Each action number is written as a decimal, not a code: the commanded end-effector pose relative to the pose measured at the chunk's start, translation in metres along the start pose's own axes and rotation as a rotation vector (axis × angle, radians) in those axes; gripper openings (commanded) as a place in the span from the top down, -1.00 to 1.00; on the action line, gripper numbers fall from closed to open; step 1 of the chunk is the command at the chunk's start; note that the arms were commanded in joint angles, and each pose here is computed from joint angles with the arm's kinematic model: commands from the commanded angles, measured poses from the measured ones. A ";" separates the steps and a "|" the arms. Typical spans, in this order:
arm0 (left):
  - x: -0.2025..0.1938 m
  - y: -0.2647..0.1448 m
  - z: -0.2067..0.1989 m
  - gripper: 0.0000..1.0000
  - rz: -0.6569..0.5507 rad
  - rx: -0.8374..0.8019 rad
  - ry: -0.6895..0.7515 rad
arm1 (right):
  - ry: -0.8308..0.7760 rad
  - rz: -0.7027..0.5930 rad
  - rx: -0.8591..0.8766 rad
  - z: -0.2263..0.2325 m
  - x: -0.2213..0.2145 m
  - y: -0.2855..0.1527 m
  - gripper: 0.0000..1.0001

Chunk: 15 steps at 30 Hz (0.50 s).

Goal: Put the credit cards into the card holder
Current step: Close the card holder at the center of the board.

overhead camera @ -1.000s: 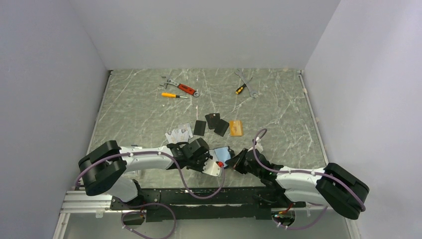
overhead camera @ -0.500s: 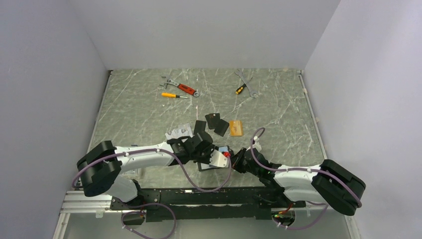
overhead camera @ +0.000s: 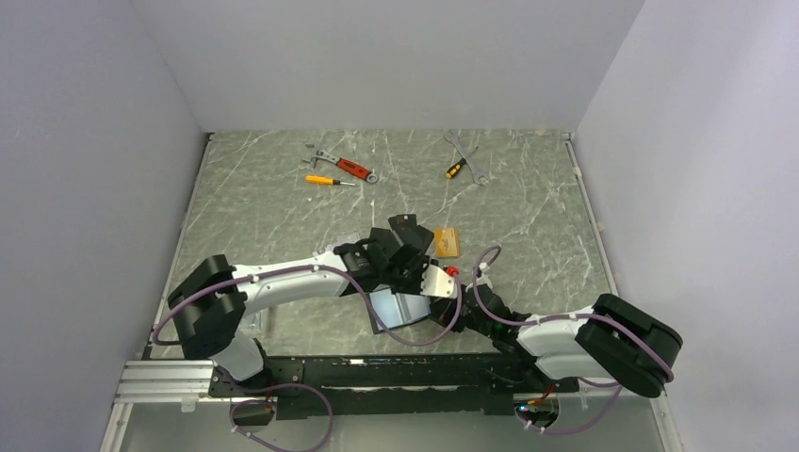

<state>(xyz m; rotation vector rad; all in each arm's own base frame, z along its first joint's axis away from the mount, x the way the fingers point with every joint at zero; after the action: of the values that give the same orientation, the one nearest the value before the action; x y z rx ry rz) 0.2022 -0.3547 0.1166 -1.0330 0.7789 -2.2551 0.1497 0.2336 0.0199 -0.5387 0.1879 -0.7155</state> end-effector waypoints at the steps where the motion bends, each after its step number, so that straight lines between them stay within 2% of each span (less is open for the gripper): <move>1: 0.005 -0.004 0.009 0.27 -0.041 -0.060 -0.070 | 0.032 -0.019 -0.134 -0.049 0.004 -0.011 1.00; 7: -0.054 -0.034 -0.011 0.21 0.051 -0.144 -0.093 | 0.090 -0.036 -0.174 -0.062 0.010 -0.015 1.00; 10: -0.082 -0.046 -0.037 0.22 0.114 -0.143 -0.062 | 0.138 -0.024 -0.219 -0.067 0.011 -0.014 1.00; 12: -0.086 -0.052 -0.054 0.22 0.109 -0.148 -0.076 | 0.181 -0.007 -0.222 -0.065 0.010 -0.013 1.00; 15: -0.075 -0.057 -0.059 0.24 0.076 -0.120 -0.093 | 0.242 0.016 -0.230 -0.060 0.009 -0.010 1.00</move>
<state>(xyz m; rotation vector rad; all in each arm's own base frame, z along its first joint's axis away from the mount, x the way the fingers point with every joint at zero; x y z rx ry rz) 0.1971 -0.2411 0.0716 -1.1407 0.9542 -2.0131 0.1586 0.2250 0.0178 -0.5046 0.3483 -0.7495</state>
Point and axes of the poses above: each gripper's point midway between its finger pads, its own y axis out along the fingers, its own z axis along the line the jaws close on, x = y × z, the point moved 1 cm from there along -y, back along the fingers, and after that the axes turned 14 degrees about y, right-handed, at the moved point
